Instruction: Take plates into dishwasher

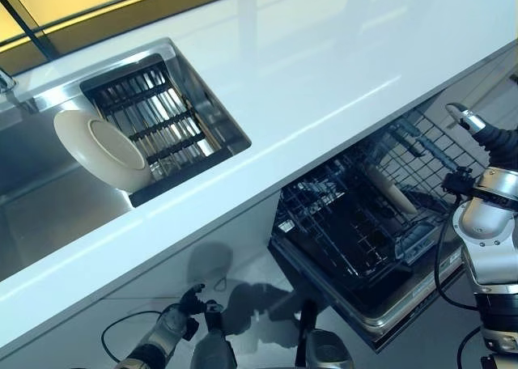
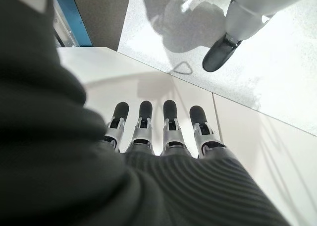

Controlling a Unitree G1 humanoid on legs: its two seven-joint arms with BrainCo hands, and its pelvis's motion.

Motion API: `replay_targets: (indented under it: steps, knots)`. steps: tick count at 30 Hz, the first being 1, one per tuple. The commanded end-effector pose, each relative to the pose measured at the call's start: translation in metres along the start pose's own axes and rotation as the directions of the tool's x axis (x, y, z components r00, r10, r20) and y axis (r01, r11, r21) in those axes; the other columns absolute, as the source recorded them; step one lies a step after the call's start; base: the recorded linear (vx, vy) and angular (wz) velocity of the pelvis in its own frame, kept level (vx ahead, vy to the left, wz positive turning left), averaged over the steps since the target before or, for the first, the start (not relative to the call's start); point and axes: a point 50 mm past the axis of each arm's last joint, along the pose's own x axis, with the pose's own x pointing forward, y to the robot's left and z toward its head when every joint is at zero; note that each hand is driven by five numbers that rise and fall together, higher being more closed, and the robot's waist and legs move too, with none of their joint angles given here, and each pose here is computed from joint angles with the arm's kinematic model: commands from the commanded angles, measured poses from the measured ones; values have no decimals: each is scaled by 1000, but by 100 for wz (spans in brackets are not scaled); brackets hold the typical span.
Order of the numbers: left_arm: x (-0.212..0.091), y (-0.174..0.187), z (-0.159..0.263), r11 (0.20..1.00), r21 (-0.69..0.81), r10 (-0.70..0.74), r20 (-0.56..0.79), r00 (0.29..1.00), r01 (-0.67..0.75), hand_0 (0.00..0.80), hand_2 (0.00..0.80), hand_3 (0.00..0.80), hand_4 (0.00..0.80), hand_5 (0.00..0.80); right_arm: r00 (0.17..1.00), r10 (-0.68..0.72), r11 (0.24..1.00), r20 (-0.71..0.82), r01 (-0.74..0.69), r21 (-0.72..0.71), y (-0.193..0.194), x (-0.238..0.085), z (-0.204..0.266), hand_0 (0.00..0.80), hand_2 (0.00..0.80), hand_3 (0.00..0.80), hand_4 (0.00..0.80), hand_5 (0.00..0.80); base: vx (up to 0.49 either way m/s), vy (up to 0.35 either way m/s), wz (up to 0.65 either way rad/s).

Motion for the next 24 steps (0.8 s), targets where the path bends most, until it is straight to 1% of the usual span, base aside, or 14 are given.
replay_targets:
  steps: [1, 3, 4, 5, 6, 8, 10, 12, 13, 14, 15, 17, 19, 24]
  knots:
    - [2, 6, -1, 999, -21, 42, 0, 999, -42, 0, 0, 0, 0, 0, 984, 84, 890, 157, -145, 433, 7, 11, 36, 0, 0, 0, 0, 0, 107, 85, 2]
    - [1, 2, -7, 998, -46, 36, -19, 999, -37, 0, 0, 0, 0, 0, 977, 153, 717, 150, -214, 664, 18, 8, 36, 0, 0, 0, 0, 0, 118, 95, 1]
    - [0, 0, -9, 998, -54, 34, -25, 999, -35, 0, 0, 0, 0, 0, 972, 178, 652, 154, -234, 721, 24, 6, 37, 0, 0, 0, 0, 0, 110, 116, 1]
    - [0, -2, -12, 997, -71, 33, -38, 999, -36, 0, 0, 0, 0, 0, 965, 206, 542, 161, -250, 803, 33, 4, 39, 0, 0, 0, 0, 0, 116, 124, 1]
    - [-1, -3, -14, 996, -79, 32, -46, 998, -35, 0, 0, 0, 0, 0, 961, 221, 483, 165, -255, 838, 40, 3, 42, 0, 0, 0, 0, 0, 124, 142, 3]
    - [-2, -7, -21, 996, -87, 23, -70, 997, -29, 0, 0, 0, 0, 0, 950, 247, 408, 191, -281, 869, 56, 3, 49, 0, 0, 0, 0, 0, 142, 176, 3]
    - [-4, -9, -27, 996, -86, 18, -87, 996, -25, 0, 0, 0, 0, 0, 943, 258, 431, 209, -306, 849, 65, 4, 55, 0, 0, 0, 0, 0, 134, 184, 8]
    - [-5, -10, -31, 996, -91, 15, -96, 995, -24, 0, 0, 0, 0, 0, 939, 267, 437, 217, -318, 841, 69, 6, 58, 0, 0, 0, 0, 0, 143, 199, 25]
    - [-7, -12, -36, 996, -91, 12, -107, 994, -22, 0, 0, 0, 0, 0, 935, 272, 463, 227, -334, 821, 73, 8, 61, 0, 0, 0, 0, 0, 172, 235, 36]
    - [-7, -12, -37, 995, -93, 12, -110, 994, -22, 0, 0, 0, 0, 0, 933, 274, 468, 234, -342, 815, 73, 9, 62, 0, 0, 0, 0, 0, 229, 315, 37]
    - [-8, -12, -40, 996, -89, 7, -119, 993, -18, 0, 0, 0, 0, 0, 920, 281, 498, 273, -384, 778, 74, 10, 68, 0, 0, 0, 0, 0, 181, 254, 24]
    - [-9, -13, -45, 997, -71, 3, -127, 992, -12, 0, 0, 0, 0, 0, 905, 292, 538, 310, -423, 729, 76, 12, 72, 0, 0, 0, 0, 0, 210, 288, 24]
    - [-10, -12, -48, 998, -64, 5, -133, 991, -14, 0, 0, 0, 0, 0, 885, 340, 558, 317, -462, 690, 80, 15, 73, 0, 0, 0, 0, 0, 174, 249, 25]
    - [-12, -8, -55, 998, -63, 22, -147, 989, -31, 0, 0, 0, 0, 0, 846, 426, 557, 319, -524, 645, 85, 16, 68, 0, 0, 0, 0, 0, 164, 257, 18]
